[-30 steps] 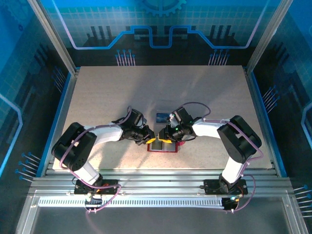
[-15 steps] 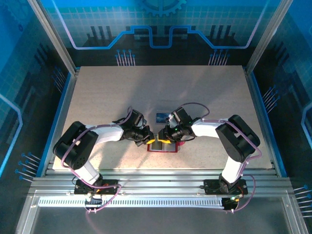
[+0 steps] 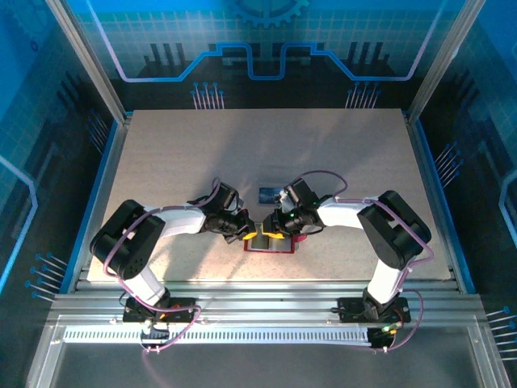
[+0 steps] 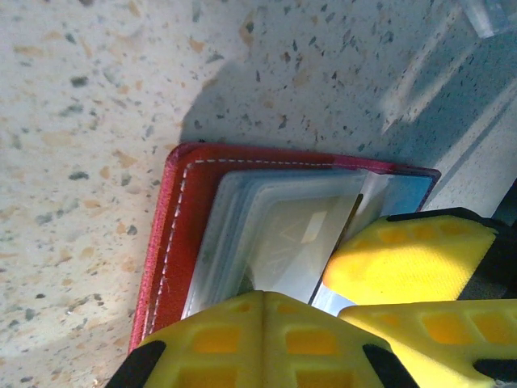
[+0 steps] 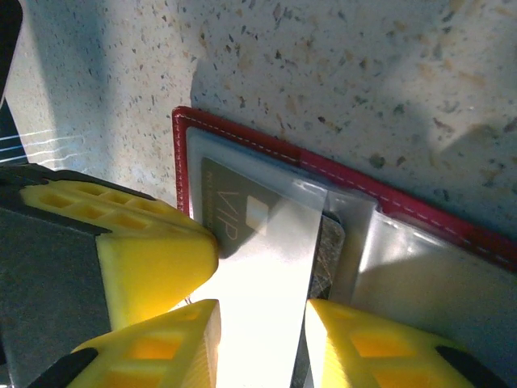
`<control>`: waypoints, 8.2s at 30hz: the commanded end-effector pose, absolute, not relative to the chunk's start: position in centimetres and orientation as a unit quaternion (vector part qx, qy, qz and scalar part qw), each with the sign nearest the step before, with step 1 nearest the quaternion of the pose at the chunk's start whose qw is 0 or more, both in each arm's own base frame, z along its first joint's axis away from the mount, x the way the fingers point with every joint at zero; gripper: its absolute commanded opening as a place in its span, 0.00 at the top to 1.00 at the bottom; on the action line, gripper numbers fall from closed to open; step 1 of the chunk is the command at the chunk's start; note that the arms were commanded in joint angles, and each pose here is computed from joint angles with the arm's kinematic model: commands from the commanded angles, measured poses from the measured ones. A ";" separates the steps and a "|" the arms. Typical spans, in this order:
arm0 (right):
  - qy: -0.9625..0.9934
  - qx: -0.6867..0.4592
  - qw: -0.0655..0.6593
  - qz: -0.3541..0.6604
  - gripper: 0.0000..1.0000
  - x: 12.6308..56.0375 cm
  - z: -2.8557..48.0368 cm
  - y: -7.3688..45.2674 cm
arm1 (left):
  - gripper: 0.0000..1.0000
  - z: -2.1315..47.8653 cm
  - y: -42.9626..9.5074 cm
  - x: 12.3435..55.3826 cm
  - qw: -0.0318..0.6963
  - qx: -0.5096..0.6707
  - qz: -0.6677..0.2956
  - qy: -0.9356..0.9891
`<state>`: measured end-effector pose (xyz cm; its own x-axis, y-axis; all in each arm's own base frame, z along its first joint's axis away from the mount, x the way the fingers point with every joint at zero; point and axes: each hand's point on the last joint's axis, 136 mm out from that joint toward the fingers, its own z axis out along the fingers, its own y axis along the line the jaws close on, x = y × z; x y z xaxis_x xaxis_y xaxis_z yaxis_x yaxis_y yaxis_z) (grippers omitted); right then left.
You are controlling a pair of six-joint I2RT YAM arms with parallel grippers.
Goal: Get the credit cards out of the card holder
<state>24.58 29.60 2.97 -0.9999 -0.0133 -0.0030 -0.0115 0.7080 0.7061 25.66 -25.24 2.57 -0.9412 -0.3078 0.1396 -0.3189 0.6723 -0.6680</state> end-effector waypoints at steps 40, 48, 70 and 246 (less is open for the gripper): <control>-0.935 0.002 0.001 -0.356 0.65 23.0 3.4 27.9 | 1.00 3.1 -26.4 25.3 0.023 0.137 0.371 -0.918; -0.935 0.002 0.004 -0.356 0.66 23.0 3.0 27.9 | 1.00 2.0 -25.6 24.8 0.029 0.135 0.337 -0.931; -0.933 -0.003 0.014 -0.359 0.67 22.7 1.8 27.8 | 0.99 3.9 -25.0 25.3 0.000 0.134 0.328 -0.935; -0.873 0.395 -0.125 -0.258 1.00 23.9 11.7 24.5 | 0.96 4.7 -22.6 25.1 -0.043 0.140 0.317 -0.937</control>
